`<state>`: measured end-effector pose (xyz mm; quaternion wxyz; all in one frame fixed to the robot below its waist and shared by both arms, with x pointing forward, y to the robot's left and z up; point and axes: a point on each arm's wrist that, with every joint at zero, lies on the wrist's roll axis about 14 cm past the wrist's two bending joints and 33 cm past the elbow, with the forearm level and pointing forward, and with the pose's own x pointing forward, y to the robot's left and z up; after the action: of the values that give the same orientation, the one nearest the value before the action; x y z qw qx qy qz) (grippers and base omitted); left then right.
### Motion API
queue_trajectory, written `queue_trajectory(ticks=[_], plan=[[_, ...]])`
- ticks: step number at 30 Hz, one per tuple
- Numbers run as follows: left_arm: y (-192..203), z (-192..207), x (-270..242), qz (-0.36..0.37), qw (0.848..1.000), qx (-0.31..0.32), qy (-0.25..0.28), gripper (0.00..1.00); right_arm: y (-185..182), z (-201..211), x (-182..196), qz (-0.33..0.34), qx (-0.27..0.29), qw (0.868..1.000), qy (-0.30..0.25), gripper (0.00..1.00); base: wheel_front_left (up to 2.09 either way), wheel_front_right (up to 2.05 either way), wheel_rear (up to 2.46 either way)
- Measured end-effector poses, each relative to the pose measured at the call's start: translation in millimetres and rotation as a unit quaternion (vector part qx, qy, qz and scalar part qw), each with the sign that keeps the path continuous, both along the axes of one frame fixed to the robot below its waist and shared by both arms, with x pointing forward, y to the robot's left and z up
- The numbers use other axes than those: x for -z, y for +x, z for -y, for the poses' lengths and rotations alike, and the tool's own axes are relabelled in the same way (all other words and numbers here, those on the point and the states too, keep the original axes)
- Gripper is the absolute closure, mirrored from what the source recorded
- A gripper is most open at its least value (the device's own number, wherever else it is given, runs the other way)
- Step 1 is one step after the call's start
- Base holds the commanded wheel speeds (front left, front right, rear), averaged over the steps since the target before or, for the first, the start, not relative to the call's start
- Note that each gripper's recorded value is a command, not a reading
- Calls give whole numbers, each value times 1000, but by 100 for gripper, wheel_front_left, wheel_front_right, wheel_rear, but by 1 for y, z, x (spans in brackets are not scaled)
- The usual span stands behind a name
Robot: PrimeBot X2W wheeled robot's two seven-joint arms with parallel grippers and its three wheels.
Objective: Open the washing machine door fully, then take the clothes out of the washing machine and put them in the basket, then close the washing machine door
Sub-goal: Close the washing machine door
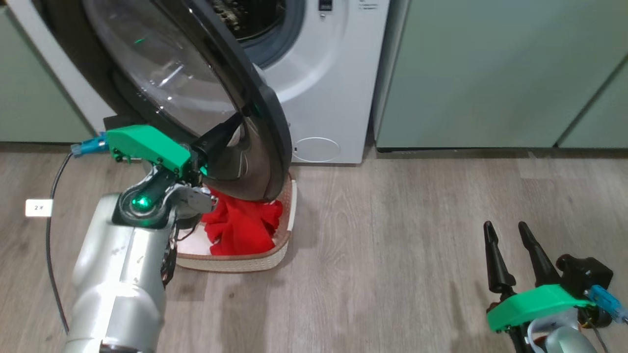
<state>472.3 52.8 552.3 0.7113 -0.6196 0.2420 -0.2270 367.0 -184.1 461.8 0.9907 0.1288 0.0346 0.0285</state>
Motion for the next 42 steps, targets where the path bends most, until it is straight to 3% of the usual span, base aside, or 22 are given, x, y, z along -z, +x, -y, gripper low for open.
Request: queue_trajectory(ticks=[7, 11, 12, 14, 15, 16, 20, 26, 28, 32, 37, 42], plan=[[4, 0, 3, 10, 1000, -10, 3, 100, -1, 6, 1, -1, 9, 1000, 1, 0, 0, 0, 0], [4, -25, 4, 38, 996, -59, 52, 98, 1, -1, 0, 1, 1, 1000, 3, 0, 0, 0, 0], [3, -35, 4, 48, 994, -74, 69, 79, 2, -2, -1, 3, -1, 1000, 3, 0, 0, 0, 0], [-2, -56, 9, 57, 988, -107, 93, 27, 2, -6, -4, 7, -5, 1000, 5, 0, 0, 0, 0], [-6, -66, 13, 58, 985, -122, 104, 6, 2, -7, -6, 9, -7, 1000, 6, 0, 0, 0, 0], [-11, -75, 16, 64, 981, -136, 119, 0, 3, -9, -7, 12, -9, 1000, 6, 0, 0, 0, 0], [-30, -114, 27, 93, 955, -196, 201, 0, 5, -12, -14, 22, -12, 1000, 9, 0, 0, 0, 0], [-62, -151, 52, 151, 889, -240, 359, 0, 4, -10, -23, 35, -4, 999, 14, 0, 0, 0, 0], [-68, -152, 53, 180, 869, -241, 392, 0, 4, -8, -24, 38, -2, 999, 15, 0, 0, 0, 0], [-74, -160, 56, 197, 849, -241, 428, 0, 4, -6, -29, 46, 3, 999, 17, 0, 0, 0, 0], [-75, -178, 35, 244, 793, -261, 492, 0, 3, -4, -28, 46, 8, 999, 20, 0, 0, 0, 0], [-92, -173, 65, 216, 784, -251, 525, 0, 0, -3, -26, 42, 13, 999, 21, 0, 0, 0, 0]])
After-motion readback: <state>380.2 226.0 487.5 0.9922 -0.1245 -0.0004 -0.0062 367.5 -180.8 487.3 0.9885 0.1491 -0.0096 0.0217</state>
